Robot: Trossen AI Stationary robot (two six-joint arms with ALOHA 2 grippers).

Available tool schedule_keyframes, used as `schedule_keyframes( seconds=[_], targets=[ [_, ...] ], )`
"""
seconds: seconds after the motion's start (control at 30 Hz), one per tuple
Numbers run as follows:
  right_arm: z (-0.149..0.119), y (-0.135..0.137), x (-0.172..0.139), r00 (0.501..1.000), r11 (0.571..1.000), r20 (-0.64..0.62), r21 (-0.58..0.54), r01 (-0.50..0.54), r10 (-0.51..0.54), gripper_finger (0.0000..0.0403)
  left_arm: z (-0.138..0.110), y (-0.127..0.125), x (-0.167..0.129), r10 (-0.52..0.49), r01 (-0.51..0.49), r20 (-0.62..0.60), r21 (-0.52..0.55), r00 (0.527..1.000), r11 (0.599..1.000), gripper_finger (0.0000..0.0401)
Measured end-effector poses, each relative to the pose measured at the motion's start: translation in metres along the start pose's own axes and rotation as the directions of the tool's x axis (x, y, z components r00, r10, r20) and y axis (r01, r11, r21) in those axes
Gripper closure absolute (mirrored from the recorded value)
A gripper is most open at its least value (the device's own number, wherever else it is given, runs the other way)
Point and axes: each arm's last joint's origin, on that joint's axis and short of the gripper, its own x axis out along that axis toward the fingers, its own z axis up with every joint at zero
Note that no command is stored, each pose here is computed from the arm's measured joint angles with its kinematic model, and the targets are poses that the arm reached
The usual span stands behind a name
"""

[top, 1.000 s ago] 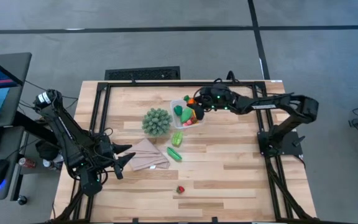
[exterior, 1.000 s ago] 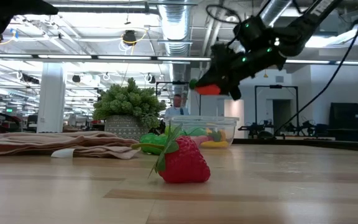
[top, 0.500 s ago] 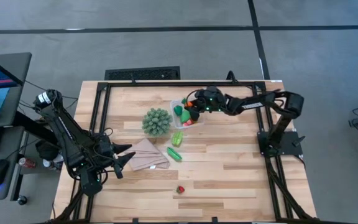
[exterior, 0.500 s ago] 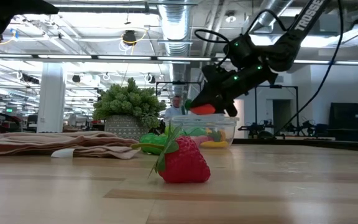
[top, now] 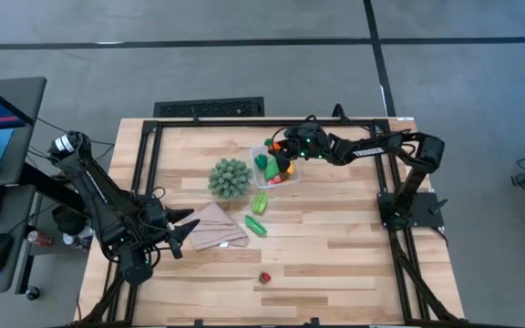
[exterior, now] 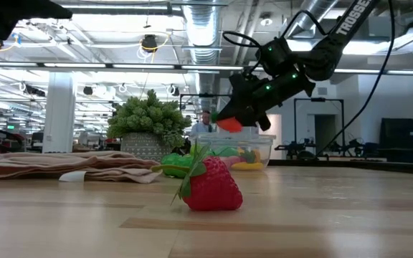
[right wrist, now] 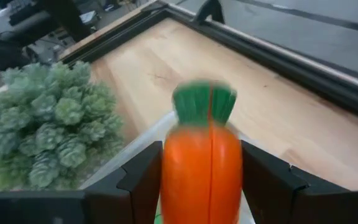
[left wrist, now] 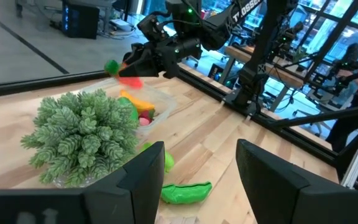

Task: Pick and placing Produce into tupperware
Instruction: Put the carrot into the transparent bin, then put the green beans into the transparent bin

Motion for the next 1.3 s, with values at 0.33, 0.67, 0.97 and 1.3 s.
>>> schedule_keyframes(
  seconds=[0.33, 0.67, 0.97, 1.3],
  targets=[
    [0.0, -0.001, 0.0, 1.0, 1.0, 0.005, -0.001, 0.024, -0.024, 0.0166, 0.0, 0.002, 0.001, 0.012, -0.012, 0.001, 0.026, 1.0, 1.0, 0.0211],
    [0.02, 0.01, -0.018, 0.994, 0.996, 0.061, -0.01, -0.091, 0.091, 0.0158, -0.002, 0.002, 0.001, 0.006, -0.001, -0.074, 0.067, 0.997, 0.998, 0.0211],
    [0.044, 0.043, -0.053, 0.956, 0.962, 0.112, -0.004, -0.272, 0.271, 0.0158, -0.002, -0.004, 0.001, -0.019, 0.015, -0.105, -0.04, 0.994, 0.999, 0.0211],
    [0.052, 0.085, -0.096, 0.897, 0.901, 0.083, -0.042, -0.432, 0.434, 0.0159, -0.004, -0.01, 0.003, -0.057, 0.077, -0.22, 0.082, 0.974, 0.994, 0.0211]
  ],
)
